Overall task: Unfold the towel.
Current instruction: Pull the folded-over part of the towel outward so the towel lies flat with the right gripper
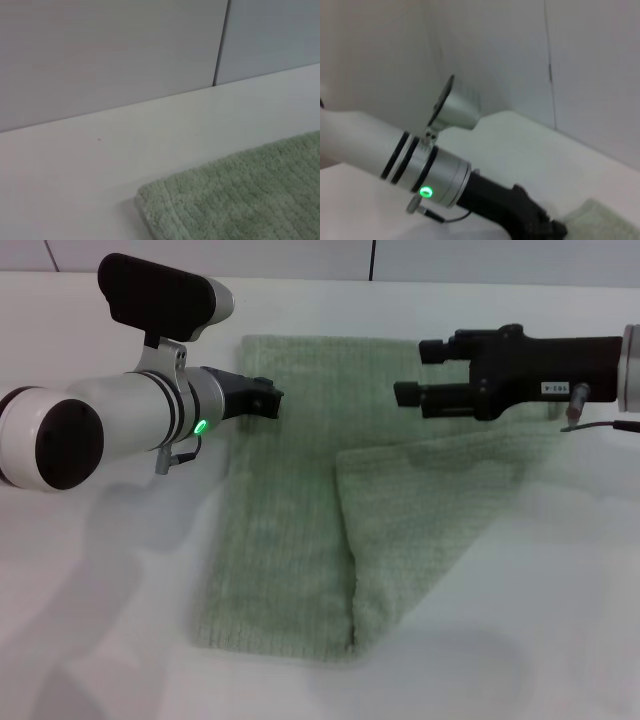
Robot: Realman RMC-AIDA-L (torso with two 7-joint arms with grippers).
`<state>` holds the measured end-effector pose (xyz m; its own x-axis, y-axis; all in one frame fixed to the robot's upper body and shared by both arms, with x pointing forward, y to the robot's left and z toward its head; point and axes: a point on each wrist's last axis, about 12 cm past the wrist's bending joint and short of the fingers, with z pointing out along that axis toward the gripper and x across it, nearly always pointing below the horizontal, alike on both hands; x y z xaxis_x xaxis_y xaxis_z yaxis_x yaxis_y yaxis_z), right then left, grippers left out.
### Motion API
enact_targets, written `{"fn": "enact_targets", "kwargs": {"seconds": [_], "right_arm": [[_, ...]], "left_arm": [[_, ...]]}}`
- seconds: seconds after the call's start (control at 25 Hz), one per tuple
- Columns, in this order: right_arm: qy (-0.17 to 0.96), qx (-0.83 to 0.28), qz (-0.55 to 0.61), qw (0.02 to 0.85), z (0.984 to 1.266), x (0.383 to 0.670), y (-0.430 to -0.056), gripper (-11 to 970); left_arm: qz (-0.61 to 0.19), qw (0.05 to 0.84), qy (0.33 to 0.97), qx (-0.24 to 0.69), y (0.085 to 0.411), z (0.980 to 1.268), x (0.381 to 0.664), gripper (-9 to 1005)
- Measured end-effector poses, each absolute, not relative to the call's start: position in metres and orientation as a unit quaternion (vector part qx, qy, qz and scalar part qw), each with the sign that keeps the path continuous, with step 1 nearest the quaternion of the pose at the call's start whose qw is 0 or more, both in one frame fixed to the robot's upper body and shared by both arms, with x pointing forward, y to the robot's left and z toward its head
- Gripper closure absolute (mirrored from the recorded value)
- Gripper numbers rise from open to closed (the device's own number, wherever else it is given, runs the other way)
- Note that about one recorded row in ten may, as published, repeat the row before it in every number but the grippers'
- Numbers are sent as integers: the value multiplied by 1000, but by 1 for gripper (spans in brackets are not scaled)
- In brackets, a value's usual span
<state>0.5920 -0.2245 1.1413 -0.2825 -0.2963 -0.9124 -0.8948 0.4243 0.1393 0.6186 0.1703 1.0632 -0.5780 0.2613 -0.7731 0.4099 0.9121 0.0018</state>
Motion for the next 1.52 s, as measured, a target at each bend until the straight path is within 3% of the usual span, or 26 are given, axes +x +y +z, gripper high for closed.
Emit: {"fn": "enact_targets", "kwargs": {"seconds": [0.6, 1.52], "right_arm": [[758, -438, 342, 342, 1158, 609, -215, 244], [773, -455, 350, 270, 1181, 618, -193, 245]], "left_arm": [[-88, 419, 883, 191, 171, 1064, 619, 997], [-90, 420, 882, 193, 169, 1066, 619, 997]]}}
